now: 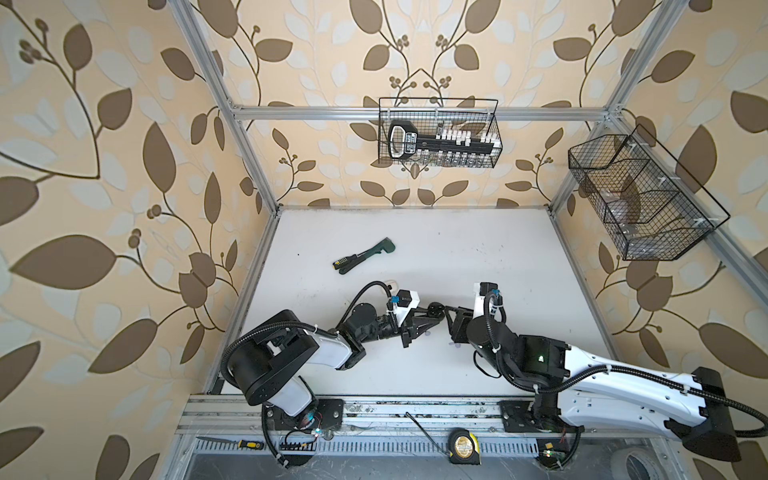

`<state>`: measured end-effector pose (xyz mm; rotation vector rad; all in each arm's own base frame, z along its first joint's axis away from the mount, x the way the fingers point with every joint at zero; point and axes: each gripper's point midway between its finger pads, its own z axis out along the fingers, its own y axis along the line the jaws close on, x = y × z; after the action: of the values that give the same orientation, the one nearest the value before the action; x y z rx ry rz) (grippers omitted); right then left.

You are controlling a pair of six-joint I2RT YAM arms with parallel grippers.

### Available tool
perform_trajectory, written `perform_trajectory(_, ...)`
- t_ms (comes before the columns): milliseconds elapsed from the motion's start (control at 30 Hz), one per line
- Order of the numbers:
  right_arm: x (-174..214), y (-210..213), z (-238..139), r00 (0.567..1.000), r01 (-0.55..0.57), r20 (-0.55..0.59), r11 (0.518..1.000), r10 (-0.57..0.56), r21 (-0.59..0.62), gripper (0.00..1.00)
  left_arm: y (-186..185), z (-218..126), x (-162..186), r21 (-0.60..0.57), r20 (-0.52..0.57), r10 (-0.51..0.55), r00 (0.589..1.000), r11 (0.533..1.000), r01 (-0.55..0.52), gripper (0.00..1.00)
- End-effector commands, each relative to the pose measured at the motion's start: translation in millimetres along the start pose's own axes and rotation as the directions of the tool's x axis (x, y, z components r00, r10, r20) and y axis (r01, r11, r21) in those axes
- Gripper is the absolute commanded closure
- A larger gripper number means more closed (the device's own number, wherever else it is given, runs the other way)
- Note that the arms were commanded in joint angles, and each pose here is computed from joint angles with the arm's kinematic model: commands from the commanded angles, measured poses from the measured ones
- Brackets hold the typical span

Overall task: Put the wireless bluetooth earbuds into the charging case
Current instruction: 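Move the right gripper back over the loose lilac earbuds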

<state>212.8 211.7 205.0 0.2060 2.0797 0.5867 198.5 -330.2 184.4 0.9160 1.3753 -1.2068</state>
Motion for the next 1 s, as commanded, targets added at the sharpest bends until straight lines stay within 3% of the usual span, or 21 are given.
perform_trajectory(0,-2,-25,-7,0.999,0.035,0.012,0.997,-0.035,0.069,0.52,-13,-3,-28,0.030,0.097,0.088,0.991,0.995,-0.091,1.00)
perform_trajectory(200,2,-62,-12,0.995,0.096,-0.038,0.983,-0.091,0.159,0.45,-13,-3,-30,0.028,0.100,0.095,0.990,0.995,-0.098,1.00)
perform_trajectory(433,45,-89,4,0.964,0.206,-0.207,0.963,-0.168,0.175,0.37,-13,-4,-29,0.026,0.101,0.101,0.990,0.994,-0.104,1.00)
perform_trajectory(700,103,-95,34,0.887,0.261,-0.422,0.958,-0.189,0.119,0.39,-13,-4,-29,0.027,0.099,0.103,0.990,0.994,-0.106,1.00)
perform_trajectory(967,127,-111,43,0.847,0.329,-0.491,0.927,-0.205,0.180,0.49,-14,-5,-30,0.027,0.102,0.107,0.989,0.994,-0.110,1.00)
